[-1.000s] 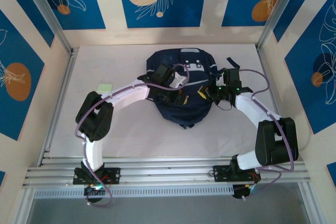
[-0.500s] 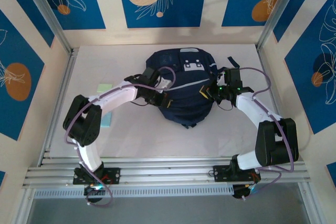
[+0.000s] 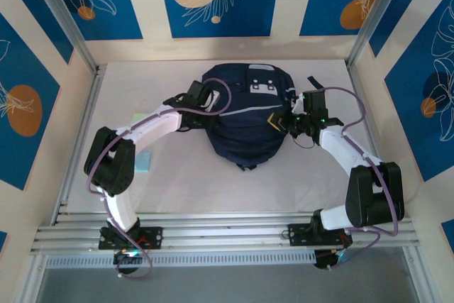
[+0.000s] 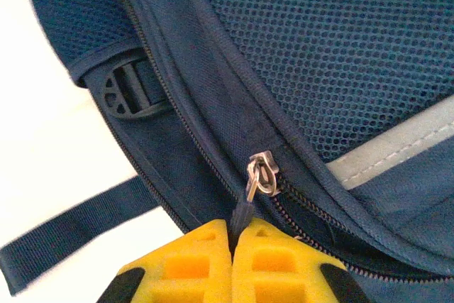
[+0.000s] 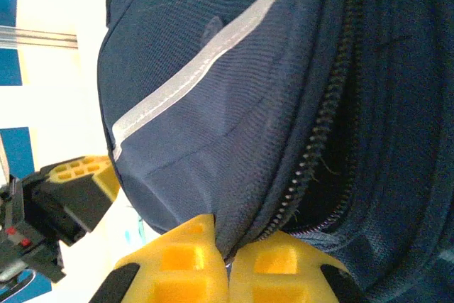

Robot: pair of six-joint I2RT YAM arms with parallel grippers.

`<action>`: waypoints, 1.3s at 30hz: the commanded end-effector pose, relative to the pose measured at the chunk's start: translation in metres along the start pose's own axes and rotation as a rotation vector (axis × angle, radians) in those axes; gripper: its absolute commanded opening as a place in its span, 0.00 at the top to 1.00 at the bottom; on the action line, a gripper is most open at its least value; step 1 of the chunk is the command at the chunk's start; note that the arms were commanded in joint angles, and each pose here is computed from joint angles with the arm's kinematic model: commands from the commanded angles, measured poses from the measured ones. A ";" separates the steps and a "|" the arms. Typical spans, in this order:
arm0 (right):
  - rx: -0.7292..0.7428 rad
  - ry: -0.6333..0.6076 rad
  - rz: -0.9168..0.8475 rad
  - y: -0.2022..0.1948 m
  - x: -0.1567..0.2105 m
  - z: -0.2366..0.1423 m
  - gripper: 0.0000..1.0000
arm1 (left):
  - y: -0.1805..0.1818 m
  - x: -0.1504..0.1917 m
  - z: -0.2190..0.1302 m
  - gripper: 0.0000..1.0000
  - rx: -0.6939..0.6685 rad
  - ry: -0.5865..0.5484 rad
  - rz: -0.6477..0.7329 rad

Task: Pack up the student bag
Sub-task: Unzip the student bag at the top-center of the table.

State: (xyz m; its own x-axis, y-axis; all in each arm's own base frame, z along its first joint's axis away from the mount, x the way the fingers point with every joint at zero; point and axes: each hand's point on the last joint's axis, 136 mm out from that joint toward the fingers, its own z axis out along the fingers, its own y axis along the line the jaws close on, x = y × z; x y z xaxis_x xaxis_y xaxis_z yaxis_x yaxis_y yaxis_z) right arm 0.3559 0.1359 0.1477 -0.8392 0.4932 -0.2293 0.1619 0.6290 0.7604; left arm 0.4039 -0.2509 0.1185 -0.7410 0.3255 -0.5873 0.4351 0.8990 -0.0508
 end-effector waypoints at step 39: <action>-0.022 0.105 -0.343 0.046 0.026 0.015 0.06 | 0.254 0.084 -0.032 0.00 -0.600 0.026 -1.361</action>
State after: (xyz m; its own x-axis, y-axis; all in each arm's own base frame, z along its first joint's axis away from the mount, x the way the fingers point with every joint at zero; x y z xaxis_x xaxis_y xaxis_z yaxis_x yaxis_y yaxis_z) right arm 0.3429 0.1843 0.1668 -0.9039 0.2113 -0.3719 -0.1069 0.7303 0.6747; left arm 0.4412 -0.0049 0.0875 -0.5478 -0.7471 -0.3766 -0.7333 0.6454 -0.2138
